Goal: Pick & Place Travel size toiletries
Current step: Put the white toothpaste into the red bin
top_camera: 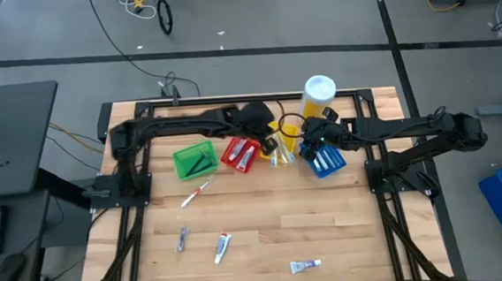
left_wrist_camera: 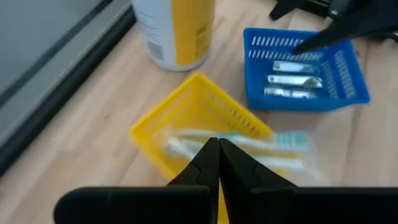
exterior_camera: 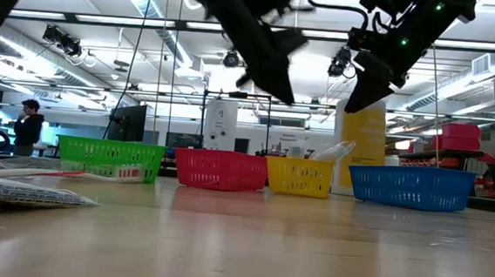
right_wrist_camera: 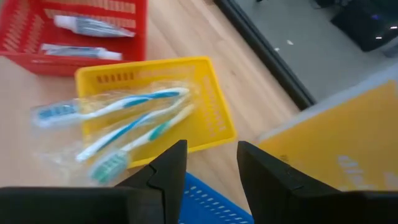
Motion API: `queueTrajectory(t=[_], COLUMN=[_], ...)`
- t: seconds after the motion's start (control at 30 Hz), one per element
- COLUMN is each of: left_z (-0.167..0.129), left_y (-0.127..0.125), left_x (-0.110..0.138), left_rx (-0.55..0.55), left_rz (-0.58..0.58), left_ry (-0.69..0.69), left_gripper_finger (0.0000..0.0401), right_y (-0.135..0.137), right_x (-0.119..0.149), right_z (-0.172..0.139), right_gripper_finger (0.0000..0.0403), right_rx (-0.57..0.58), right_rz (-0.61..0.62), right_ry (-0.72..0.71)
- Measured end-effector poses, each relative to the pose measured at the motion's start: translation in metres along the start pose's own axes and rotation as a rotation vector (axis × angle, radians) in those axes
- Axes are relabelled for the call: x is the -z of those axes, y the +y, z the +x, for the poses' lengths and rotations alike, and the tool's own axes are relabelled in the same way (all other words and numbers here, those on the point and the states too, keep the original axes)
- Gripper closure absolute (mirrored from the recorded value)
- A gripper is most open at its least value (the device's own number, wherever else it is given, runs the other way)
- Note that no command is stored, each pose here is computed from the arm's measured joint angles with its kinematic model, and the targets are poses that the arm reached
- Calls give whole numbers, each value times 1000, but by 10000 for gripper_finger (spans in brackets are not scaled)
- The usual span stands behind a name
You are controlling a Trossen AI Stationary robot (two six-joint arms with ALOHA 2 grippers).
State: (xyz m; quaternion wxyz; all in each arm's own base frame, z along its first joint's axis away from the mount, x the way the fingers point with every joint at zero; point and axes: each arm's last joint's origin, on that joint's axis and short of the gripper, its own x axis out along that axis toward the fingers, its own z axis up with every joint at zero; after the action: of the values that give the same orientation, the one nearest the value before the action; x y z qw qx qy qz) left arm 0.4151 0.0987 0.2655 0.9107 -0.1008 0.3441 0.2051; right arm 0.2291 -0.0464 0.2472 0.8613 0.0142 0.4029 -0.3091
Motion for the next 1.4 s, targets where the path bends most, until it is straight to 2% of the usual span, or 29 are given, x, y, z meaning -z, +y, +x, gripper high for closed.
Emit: queueTrajectory(t=[0.17, 0.33, 0.43, 0.57, 0.77, 0.93, 1.03, 1.13, 1.4], left_z=[-64, -117, -135, -141, -133, -128, -124, -124, -122], left_y=[-4, -11, -15, -17, -20, -24, -26, -29, -32], left_x=[-11, -8, 2, 35, 94, 122, 135, 139, 149], left_rx=[-48, -71, -59, -35, 44, 132, 157, 174, 183], left_rz=[35, 92, 110, 122, 91, 62, 41, 30, 41], left_ry=[-32, -26, -50, -52, -168, -298, -312, -311, -299], left_gripper_finger=[396, 390, 393, 396, 387, 396, 395, 384, 381], right_y=[4, 18, 31, 50, 89, 130, 154, 176, 217], right_x=[-1, 1, 0, 2, 9, 31, 41, 52, 98], right_z=[-1, -7, -13, -25, -48, -68, -78, -81, -77], right_gripper_finger=[256, 251, 245, 243, 258, 272, 273, 260, 184], right_rx=[-90, -207, -284, -438, -684, -892, -1026, -1057, -1048], right_rz=[-5, -61, -84, -130, -123, -255, -308, -283, -264], right_ry=[2, -8, -49, -80, -107, -74, -85, -87, 119])
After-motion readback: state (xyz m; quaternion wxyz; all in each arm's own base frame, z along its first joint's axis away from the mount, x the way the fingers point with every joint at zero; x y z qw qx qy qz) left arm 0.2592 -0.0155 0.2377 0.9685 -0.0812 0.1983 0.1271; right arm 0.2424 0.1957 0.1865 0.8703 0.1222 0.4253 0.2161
